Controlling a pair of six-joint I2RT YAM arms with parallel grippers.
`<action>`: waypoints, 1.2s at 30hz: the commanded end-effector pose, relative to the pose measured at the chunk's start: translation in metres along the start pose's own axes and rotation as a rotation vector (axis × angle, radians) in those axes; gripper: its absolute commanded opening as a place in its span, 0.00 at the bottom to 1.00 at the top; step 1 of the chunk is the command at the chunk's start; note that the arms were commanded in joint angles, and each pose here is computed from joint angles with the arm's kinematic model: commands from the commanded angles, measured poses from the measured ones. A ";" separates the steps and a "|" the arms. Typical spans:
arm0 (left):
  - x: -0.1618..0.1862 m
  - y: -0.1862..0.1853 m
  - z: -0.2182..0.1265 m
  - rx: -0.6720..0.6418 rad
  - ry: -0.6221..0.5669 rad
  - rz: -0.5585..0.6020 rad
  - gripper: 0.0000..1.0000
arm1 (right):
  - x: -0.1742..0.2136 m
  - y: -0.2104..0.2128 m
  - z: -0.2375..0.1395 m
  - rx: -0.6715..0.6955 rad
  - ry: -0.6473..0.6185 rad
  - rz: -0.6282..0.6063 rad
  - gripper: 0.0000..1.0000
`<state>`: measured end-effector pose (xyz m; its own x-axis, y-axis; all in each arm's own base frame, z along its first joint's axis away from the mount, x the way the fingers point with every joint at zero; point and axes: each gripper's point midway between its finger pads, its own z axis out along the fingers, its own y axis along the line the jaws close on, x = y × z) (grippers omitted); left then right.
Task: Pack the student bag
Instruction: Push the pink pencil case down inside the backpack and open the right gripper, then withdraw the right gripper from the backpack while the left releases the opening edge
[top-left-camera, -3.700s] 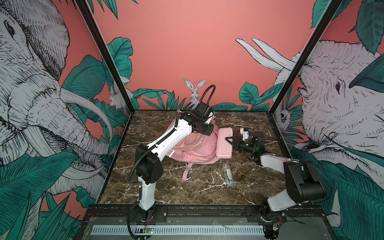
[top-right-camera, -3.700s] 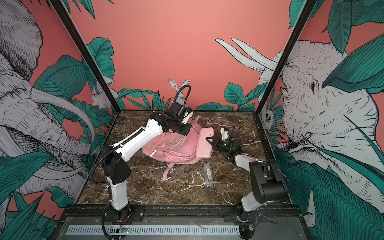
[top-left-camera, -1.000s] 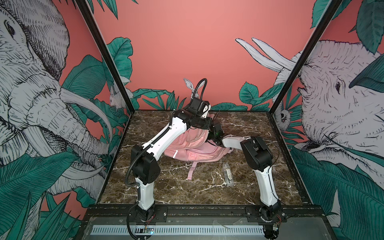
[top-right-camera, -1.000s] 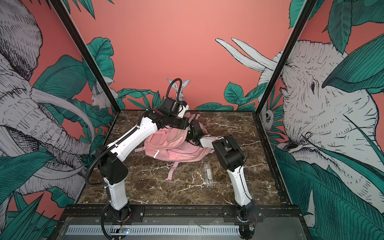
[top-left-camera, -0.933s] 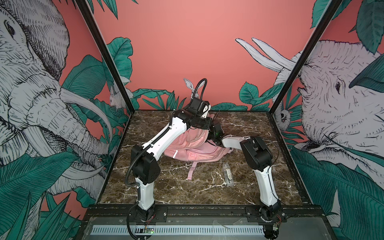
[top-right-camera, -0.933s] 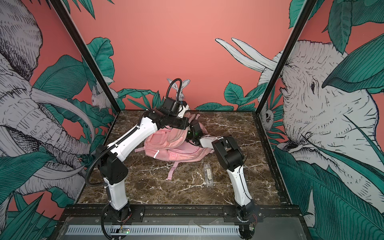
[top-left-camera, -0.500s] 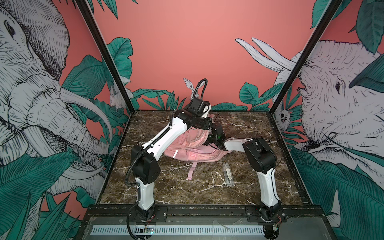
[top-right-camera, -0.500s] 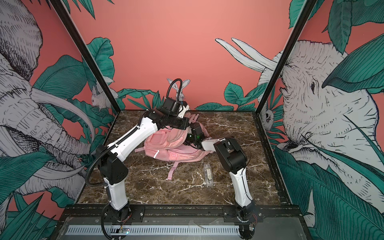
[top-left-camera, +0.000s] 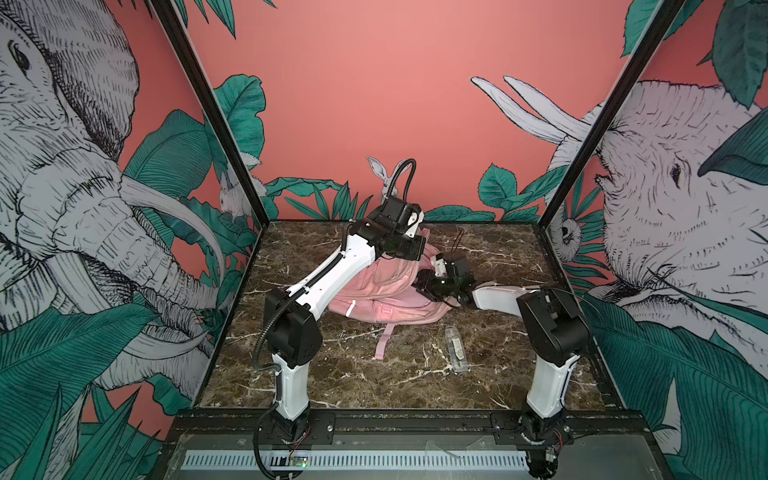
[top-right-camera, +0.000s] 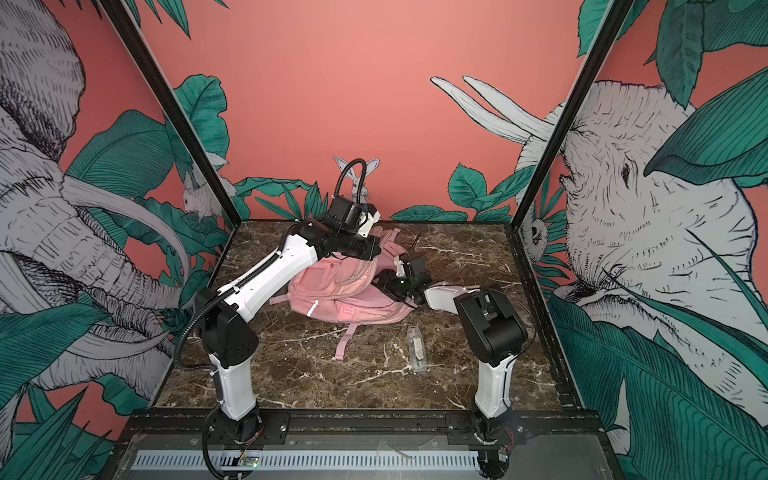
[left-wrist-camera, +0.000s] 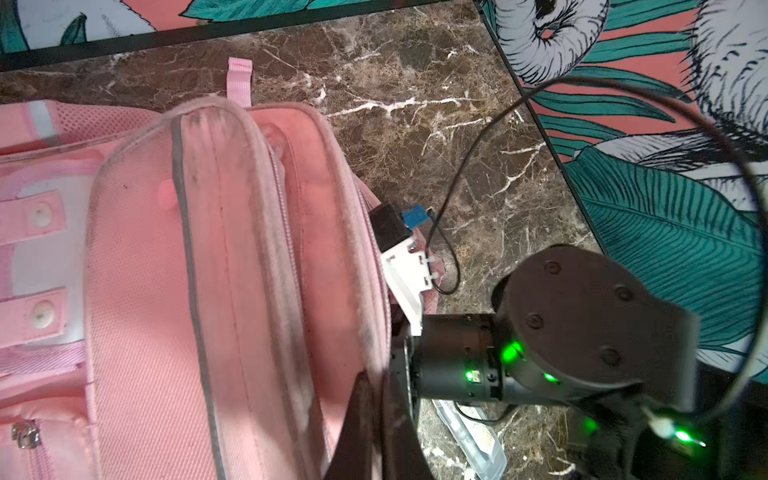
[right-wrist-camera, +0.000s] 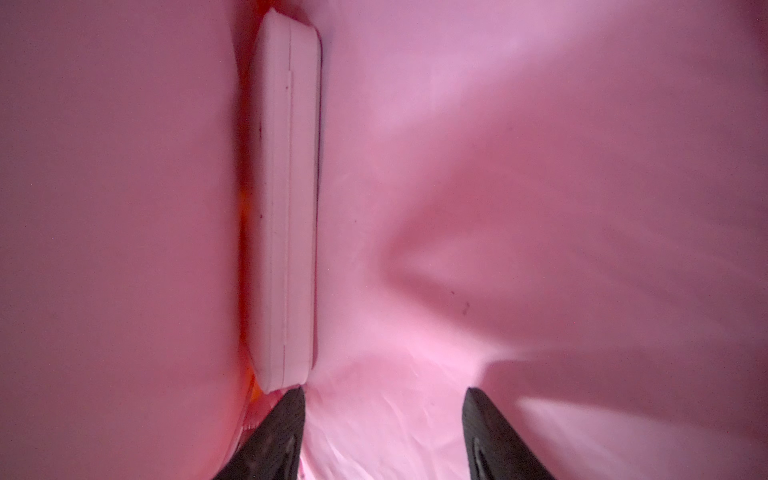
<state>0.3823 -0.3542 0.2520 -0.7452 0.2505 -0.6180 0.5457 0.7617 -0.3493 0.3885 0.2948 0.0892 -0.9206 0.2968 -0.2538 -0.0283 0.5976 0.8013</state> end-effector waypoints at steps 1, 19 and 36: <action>-0.024 -0.013 -0.008 0.046 -0.080 0.022 0.00 | -0.002 -0.007 -0.021 0.084 -0.031 -0.071 0.62; -0.006 -0.002 0.023 0.037 -0.010 0.001 0.00 | 0.009 -0.037 -0.102 0.311 -0.121 -0.160 0.66; 0.035 0.007 0.070 0.029 0.120 -0.017 0.00 | 0.026 -0.054 -0.126 0.375 -0.129 -0.180 0.68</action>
<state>0.3815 -0.3834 0.1866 -0.7957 0.3120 -0.5191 0.5471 0.7380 -0.3949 0.3195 0.1842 0.1070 -0.8656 0.2485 -0.4348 -0.0153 0.8548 0.5188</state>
